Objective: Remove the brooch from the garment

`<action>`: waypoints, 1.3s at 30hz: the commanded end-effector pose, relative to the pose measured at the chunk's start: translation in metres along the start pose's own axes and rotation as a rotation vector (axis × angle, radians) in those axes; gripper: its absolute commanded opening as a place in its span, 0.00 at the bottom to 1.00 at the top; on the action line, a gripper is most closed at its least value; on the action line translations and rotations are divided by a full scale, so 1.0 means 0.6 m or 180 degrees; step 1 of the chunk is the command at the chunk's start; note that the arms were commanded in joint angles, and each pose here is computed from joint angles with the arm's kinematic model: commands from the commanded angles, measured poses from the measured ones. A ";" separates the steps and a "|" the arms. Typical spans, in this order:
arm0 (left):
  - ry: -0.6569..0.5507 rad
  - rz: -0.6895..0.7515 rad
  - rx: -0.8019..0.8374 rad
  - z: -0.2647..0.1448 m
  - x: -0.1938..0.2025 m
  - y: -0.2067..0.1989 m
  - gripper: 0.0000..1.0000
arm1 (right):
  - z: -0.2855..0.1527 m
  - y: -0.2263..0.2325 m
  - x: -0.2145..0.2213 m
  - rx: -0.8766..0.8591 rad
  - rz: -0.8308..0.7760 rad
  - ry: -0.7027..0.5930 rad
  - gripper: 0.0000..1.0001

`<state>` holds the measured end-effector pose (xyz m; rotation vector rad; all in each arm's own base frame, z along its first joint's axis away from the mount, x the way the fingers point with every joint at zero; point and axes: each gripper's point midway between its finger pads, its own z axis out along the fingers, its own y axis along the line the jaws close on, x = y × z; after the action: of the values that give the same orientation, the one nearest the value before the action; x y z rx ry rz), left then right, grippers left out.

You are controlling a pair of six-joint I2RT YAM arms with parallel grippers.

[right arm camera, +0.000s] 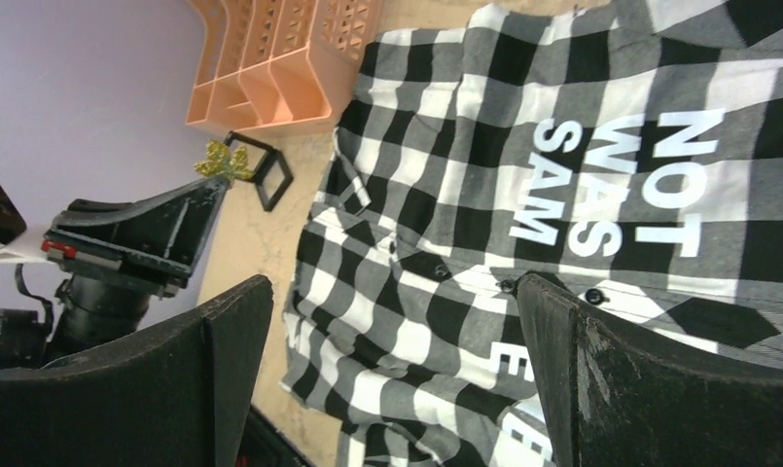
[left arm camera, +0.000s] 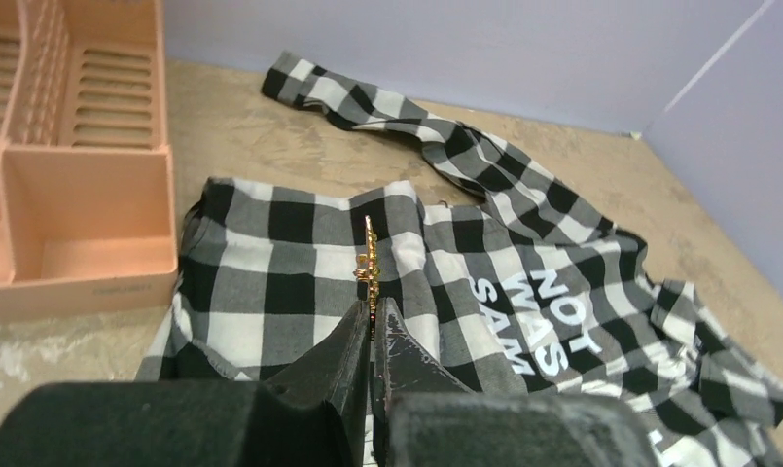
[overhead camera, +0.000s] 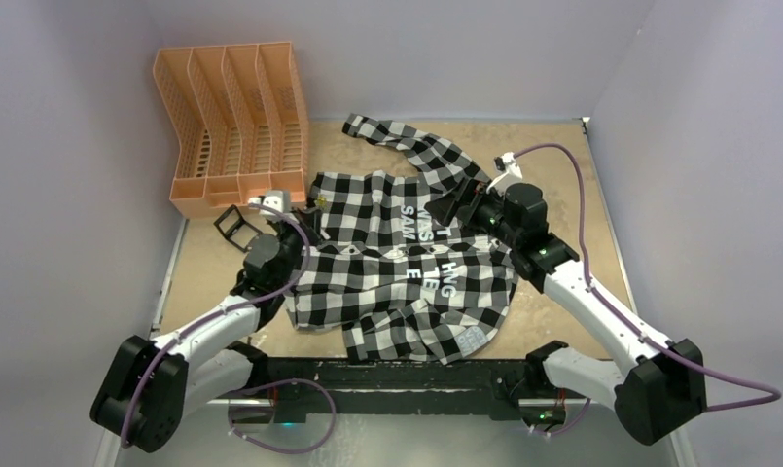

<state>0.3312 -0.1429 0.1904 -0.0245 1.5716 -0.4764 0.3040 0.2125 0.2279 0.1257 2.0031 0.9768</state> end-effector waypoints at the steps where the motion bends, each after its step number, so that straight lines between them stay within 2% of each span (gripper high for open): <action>1: -0.0157 -0.0770 -0.0112 -0.003 -0.019 0.026 0.00 | -0.004 0.000 -0.030 0.0009 -0.0286 -0.0365 0.98; 8: -0.0328 -0.1564 -0.0580 -0.013 -0.018 0.112 0.00 | -0.015 -0.023 -0.027 0.0316 -0.0528 -0.0562 0.98; 17: -0.0764 -0.2015 -0.1319 -0.057 -0.012 0.215 0.00 | -0.026 -0.036 -0.024 0.0544 -0.0640 -0.0765 0.98; 23: -0.0877 -0.2344 -0.1524 -0.071 0.003 0.274 0.00 | -0.033 -0.048 -0.021 0.0761 -0.0731 -0.0879 0.98; 28: -0.0879 -0.2492 -0.1546 -0.065 0.008 0.303 0.00 | -0.037 -0.055 -0.015 0.0914 -0.0780 -0.0966 0.98; 39: -0.0917 -0.2499 -0.1838 -0.085 0.037 0.354 0.00 | -0.044 -0.056 -0.009 0.1075 -0.0873 -0.1106 0.98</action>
<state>0.3373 0.0504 0.0893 -1.1519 1.3887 -0.5528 0.2930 0.1809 0.2029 0.1453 1.8543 0.4509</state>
